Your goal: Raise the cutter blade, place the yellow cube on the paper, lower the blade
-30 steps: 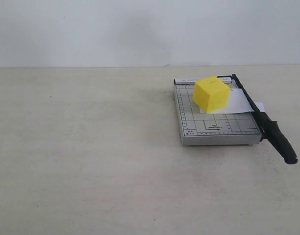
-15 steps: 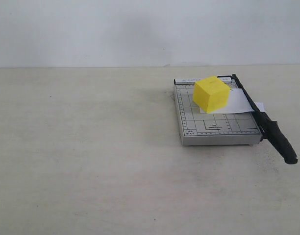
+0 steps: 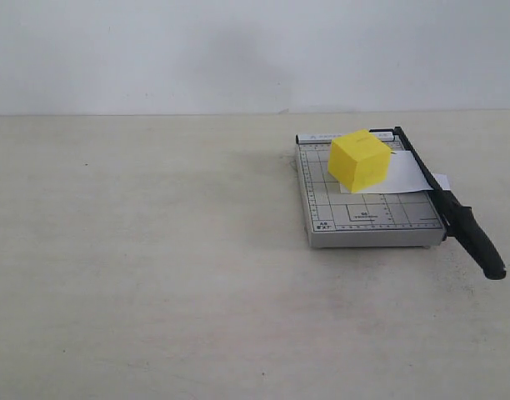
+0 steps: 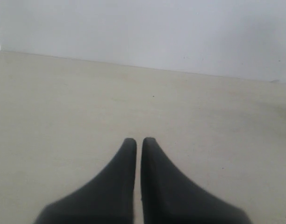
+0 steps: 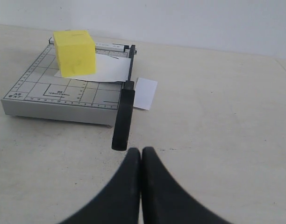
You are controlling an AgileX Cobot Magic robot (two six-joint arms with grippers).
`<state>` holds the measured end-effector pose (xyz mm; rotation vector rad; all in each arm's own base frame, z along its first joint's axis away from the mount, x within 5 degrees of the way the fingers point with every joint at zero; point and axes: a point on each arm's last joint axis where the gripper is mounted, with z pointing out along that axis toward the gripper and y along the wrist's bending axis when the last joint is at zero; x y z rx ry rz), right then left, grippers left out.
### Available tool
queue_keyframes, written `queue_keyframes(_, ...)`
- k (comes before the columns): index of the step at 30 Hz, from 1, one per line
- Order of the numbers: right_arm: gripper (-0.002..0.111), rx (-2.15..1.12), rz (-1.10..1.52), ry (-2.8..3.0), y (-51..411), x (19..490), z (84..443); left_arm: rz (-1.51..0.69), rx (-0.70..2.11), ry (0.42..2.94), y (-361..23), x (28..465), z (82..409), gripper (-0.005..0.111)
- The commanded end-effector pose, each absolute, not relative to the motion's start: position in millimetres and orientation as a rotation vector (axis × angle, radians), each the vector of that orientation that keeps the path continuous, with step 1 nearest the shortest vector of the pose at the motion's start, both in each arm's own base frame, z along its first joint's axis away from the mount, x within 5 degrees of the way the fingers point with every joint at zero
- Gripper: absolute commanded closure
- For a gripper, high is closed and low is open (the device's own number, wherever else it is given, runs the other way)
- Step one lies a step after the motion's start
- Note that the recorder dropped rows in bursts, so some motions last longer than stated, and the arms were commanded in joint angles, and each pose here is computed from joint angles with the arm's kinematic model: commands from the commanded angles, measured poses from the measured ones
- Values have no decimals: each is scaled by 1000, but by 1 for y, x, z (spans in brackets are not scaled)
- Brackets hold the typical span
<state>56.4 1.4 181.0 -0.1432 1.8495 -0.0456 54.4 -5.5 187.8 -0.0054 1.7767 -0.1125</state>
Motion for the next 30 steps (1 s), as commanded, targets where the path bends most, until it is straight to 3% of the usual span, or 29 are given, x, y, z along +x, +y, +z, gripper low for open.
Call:
queue_keyframes(1,108,-141,-43,1842,1,56,182,-91,-72,1850,-3,53,180,102)
queue_keyframes(30,108,-141,-43,1833,2,57,183,-79,-93,1844,-2,53,181,102)
